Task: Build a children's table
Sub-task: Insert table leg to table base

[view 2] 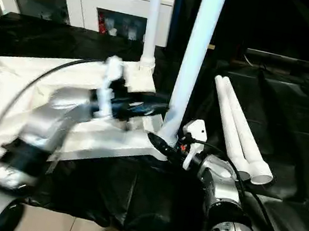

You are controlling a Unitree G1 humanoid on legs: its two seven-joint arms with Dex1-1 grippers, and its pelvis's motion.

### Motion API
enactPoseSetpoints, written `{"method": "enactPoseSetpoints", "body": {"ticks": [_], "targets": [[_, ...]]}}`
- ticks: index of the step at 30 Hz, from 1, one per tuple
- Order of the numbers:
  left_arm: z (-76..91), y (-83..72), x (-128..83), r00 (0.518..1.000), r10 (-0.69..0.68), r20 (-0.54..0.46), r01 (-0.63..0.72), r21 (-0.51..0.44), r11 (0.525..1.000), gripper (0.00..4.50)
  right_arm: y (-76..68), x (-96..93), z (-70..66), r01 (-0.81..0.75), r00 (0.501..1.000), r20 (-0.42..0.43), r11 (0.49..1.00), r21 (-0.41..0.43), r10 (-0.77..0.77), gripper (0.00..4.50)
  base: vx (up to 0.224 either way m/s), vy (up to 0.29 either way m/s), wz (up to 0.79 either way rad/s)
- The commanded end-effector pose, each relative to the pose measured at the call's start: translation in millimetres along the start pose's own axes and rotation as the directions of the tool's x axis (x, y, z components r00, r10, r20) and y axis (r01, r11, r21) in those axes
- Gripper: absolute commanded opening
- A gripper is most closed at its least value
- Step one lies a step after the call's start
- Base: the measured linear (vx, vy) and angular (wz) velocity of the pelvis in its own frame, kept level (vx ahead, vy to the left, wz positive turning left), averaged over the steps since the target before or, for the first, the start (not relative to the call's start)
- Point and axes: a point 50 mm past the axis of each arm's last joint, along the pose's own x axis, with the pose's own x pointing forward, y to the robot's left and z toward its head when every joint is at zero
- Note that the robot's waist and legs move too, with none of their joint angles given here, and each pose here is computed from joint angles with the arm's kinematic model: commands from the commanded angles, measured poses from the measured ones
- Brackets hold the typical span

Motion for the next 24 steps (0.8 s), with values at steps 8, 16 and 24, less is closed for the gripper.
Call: {"method": "enactPoseSetpoints", "body": {"ticks": [8, 16, 24], "targets": [[2.9, 7.9, 16.0, 0.997, 0.072, -0.005, -0.072, 0.001, 0.997, 2.44, 10.7, -2.2, -26.7, -0.046, 0.990, -0.135, 0.998, 0.032, 0.050, 2.72, 0.000, 0.000, 0.00], [8.1, 12.1, 24.7, 0.990, 0.122, 0.070, -0.120, -0.035, 0.992, 3.13, 12.1, -1.4, -28.2, -0.068, 0.984, -0.164, 0.998, 0.012, 0.070, 2.72, 0.000, 0.000, 0.00], [3.4, 9.2, 32.3, 0.993, 0.121, 0.015, -0.121, -0.037, 0.992, 2.76, 12.0, 0.7, -27.1, -0.079, 0.980, -0.184, 0.997, -0.009, 0.076, 2.72, 0.000, 0.000, 0.00]]}}
